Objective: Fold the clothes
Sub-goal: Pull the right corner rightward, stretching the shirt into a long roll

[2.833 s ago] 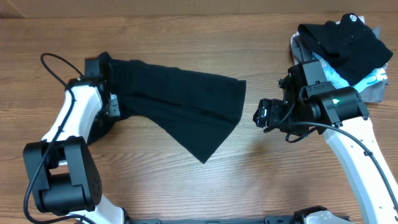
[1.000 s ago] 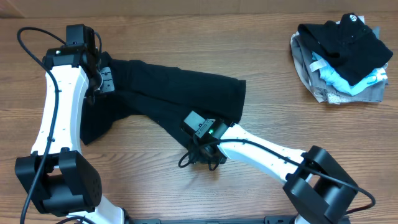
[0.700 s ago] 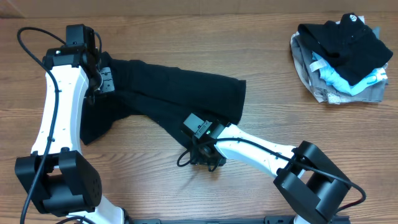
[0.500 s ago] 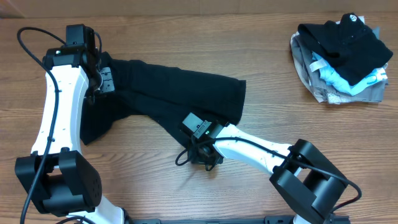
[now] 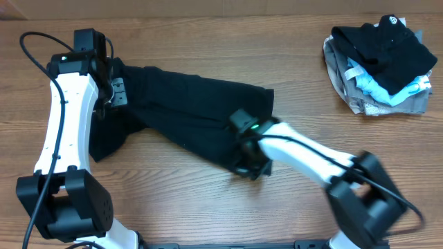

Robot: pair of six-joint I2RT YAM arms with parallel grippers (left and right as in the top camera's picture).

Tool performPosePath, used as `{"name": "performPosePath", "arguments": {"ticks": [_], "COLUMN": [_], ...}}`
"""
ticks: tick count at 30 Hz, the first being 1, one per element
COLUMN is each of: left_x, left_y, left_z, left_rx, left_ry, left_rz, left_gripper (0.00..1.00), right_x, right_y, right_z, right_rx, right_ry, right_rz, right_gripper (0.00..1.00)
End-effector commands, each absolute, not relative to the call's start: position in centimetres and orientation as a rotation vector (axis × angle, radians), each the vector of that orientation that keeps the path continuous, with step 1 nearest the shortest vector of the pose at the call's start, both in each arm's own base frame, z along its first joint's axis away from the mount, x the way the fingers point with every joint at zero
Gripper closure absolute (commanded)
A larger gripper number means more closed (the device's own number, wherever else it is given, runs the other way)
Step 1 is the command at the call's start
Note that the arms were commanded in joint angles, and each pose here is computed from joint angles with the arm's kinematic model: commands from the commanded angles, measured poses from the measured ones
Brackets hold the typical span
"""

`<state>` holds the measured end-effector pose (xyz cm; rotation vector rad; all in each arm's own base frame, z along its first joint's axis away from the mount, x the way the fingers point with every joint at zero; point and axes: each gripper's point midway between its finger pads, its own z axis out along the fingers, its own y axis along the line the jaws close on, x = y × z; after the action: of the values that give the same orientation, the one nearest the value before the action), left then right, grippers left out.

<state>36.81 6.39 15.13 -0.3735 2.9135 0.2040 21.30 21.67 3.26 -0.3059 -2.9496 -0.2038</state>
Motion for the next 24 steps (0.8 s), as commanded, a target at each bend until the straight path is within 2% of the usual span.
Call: {"name": "performPosePath", "arguments": {"ticks": [1,10,19,24], "left_x": [36.1,32.3,29.4,28.5], "left_y": [6.3,4.3,1.7,0.8], "left_z": [19.0,22.1,21.2,20.1], "left_rx": [-0.327,-0.243,-0.123,-0.102], "left_ry": [2.830,2.844,2.981,3.031], "left_rz": [0.192,0.181,0.181,0.185], "left_gripper": [0.96,0.96,0.96,0.96], "right_x": [23.9,22.8,19.4,19.7], "right_y": [19.0,12.4,10.3,9.8], "right_z": [10.0,16.6,16.7,17.5], "right_rx": [-0.338,-0.484,-0.499,-0.509], "right_ry": [-3.098,-3.200,-3.141,-3.202], "right_rz": [-0.386,-0.499,-0.354,-0.352], "right_gripper": [0.96,0.96,0.96,0.96]}}
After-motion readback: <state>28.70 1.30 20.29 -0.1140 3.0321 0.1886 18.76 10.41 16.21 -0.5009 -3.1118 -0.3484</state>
